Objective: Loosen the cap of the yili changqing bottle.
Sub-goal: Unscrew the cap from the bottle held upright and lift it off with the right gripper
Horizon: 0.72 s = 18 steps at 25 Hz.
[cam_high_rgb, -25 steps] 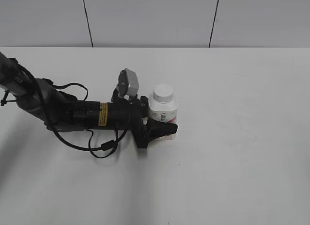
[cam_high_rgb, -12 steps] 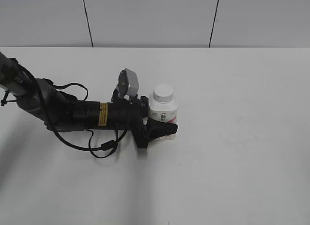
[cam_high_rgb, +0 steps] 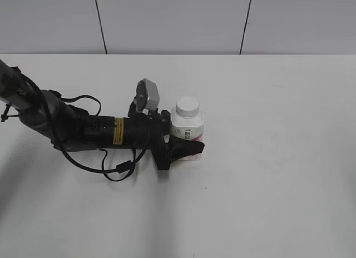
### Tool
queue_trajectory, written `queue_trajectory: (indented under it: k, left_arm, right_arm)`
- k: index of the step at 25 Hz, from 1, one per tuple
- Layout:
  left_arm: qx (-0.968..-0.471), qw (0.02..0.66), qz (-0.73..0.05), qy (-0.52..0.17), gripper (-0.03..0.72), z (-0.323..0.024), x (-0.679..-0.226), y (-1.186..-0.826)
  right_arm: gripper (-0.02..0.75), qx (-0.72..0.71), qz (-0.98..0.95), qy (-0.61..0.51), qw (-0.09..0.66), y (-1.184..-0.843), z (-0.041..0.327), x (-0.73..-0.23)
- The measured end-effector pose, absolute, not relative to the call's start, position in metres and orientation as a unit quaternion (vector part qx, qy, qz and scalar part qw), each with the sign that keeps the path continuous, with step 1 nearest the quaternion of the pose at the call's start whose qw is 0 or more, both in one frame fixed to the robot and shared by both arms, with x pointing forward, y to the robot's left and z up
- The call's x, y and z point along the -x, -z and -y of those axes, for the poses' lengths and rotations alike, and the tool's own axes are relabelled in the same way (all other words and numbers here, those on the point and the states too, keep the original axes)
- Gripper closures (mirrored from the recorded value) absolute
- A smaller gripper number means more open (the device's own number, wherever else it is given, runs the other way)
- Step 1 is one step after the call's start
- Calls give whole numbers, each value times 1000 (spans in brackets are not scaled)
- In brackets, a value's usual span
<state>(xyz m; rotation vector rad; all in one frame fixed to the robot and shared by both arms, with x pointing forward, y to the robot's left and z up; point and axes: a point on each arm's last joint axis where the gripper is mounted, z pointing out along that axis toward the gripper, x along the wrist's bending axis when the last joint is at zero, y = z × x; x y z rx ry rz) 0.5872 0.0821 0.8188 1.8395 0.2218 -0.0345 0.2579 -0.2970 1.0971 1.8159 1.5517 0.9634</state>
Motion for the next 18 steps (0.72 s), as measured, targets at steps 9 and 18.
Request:
queue_trajectory:
  k: [9,18]
  left_arm:
    - [-793,601,-96,16,249,-82,-587,-818]
    - [-793,602,-93,17,251,-82,-587,-818]
  right_arm:
    - [499,-694,-658,-231,178,-1124,291,-353]
    - [498,-707,-678,-189,66,-1113,278,-443]
